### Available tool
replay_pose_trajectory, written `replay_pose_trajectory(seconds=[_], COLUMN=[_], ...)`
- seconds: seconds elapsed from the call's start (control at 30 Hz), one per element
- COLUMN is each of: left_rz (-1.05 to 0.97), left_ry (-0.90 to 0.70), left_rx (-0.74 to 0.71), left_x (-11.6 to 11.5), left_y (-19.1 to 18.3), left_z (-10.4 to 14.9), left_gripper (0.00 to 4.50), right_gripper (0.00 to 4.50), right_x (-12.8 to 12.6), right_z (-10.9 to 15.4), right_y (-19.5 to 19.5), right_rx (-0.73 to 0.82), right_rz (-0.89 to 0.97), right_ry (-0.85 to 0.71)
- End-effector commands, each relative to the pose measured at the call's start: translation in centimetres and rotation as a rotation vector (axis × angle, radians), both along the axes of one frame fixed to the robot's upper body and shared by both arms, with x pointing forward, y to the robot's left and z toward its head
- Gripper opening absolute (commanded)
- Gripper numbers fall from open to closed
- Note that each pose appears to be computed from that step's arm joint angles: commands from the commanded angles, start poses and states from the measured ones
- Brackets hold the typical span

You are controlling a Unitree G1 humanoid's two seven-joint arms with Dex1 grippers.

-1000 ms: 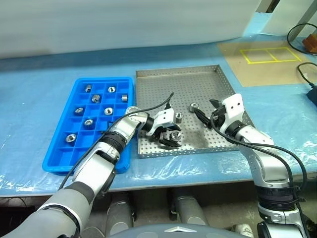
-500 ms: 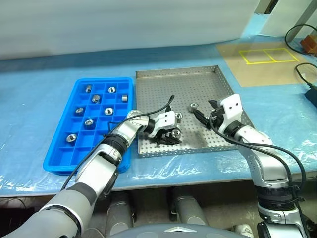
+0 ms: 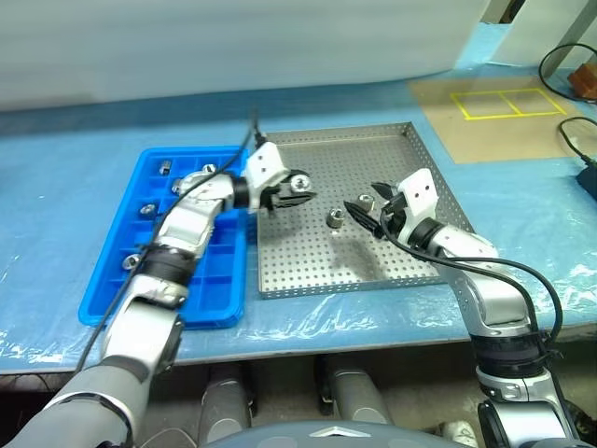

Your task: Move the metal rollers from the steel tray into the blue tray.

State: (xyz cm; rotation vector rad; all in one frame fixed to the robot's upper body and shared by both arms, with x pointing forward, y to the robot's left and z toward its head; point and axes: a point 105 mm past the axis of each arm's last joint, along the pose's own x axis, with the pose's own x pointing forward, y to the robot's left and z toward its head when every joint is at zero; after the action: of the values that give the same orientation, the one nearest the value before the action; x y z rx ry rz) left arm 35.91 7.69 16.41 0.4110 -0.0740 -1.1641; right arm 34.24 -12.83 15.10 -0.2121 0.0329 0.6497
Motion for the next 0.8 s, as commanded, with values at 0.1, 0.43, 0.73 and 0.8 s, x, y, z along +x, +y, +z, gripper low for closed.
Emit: replay_pose_trajectory(seconds=[0.1,0.43,0.73,0.8], left_rz=[0.09,0.363,0.528,0.563], left_ry=[0.047,0.06,0.133,0.143], left_rx=[-0.042,-0.051,0.031,0.043], left_x=[-2.4,-5.0,-9.3,-9.7], left_y=[3.5,8.8,12.4,13.1], left_z=[0.5,0.1,-2.4,-2.8], left_gripper=[1.74,1.74,1.74,1.74], right_gripper=[3.7,3.7,3.7,3.7], right_x=[-0.3,-0.2,-0.7,-0.7], right_z=[2.2,1.6,0.7,0.7], right_y=[5.3,11.5,14.2,14.3], right_rx=[0.026,0.004,-0.014,-0.012], right_rz=[0.276,0.615,0.752,0.76], right_ry=[-0.045,-0.001,0.014,0.015])
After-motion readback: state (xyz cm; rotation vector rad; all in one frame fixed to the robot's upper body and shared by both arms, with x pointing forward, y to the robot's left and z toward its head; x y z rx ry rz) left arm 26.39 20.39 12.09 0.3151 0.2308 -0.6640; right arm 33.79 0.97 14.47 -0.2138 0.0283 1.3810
